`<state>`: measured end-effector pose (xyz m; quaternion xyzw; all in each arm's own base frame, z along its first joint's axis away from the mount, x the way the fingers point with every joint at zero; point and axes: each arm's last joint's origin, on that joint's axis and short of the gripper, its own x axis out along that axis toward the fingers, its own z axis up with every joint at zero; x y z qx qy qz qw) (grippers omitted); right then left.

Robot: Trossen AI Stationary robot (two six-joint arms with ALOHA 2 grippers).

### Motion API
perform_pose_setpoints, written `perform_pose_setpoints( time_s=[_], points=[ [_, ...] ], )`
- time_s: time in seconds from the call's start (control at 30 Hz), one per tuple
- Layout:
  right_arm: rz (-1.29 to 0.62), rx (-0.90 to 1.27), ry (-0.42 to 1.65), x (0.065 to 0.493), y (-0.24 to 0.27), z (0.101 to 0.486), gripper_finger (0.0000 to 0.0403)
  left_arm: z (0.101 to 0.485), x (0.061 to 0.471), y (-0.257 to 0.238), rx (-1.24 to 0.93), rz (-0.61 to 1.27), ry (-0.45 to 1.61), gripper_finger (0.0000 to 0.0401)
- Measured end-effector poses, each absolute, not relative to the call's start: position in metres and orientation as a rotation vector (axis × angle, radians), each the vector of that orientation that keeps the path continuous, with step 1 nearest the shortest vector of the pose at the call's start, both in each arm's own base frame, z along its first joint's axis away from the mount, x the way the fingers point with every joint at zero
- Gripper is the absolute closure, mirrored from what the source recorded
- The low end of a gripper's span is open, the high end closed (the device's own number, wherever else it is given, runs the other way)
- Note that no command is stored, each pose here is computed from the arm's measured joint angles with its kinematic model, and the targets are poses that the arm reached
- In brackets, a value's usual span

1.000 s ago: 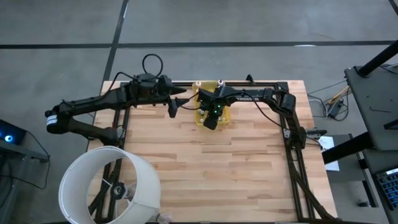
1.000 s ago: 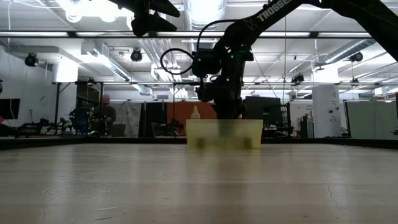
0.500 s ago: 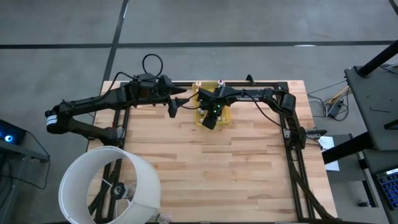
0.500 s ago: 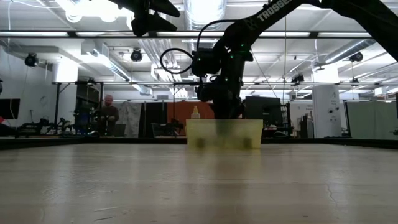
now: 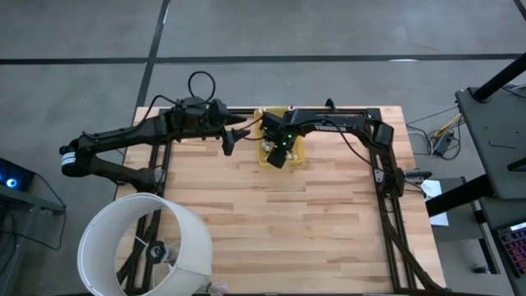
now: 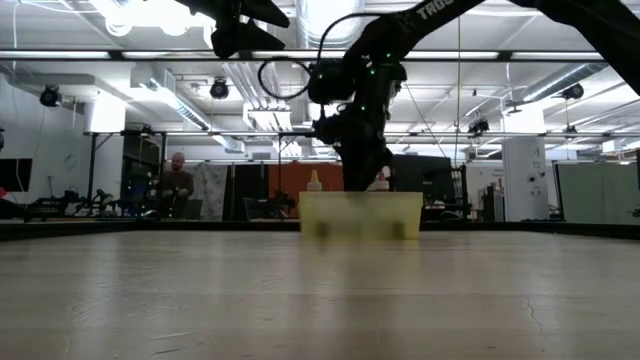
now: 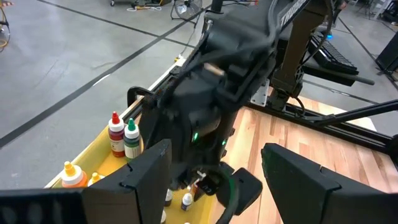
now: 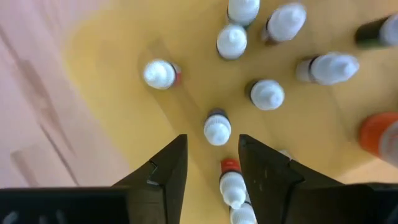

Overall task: Pick & Place food coloring
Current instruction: Return to Home Position

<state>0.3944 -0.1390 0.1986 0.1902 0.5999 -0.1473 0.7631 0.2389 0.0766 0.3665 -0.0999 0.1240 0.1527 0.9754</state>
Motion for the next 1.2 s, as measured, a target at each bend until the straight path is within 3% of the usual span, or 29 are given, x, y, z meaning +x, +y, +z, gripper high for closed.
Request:
perform_pose_setpoints(
  time_s=[0.5, 0.67, 0.87, 1.2],
  points=[
    [-0.284, 0.328, 1.111, 0.362, -0.121, 0.287, 0.0296, 0.367, 0.239, 0.076, -0.197, 0.3, 0.247, 0.0192],
    [-0.235, 0.261, 1.045, 0.341, -0.103, 0.313, 0.034, 0.366, 0.239, 0.075, -0.215, 0.26, 0.256, 0.0258],
    [-0.207, 0.225, 0.943, 0.31, -0.087, 0.329, 0.0391, 0.364, 0.239, 0.073, -0.262, 0.196, 0.263, 0.0383],
    [-0.095, 0.27, 0.667, 0.262, -0.057, 0.335, 0.0394, 0.373, 0.235, 0.071, -0.265, 0.192, 0.219, 0.04]
  ],
)
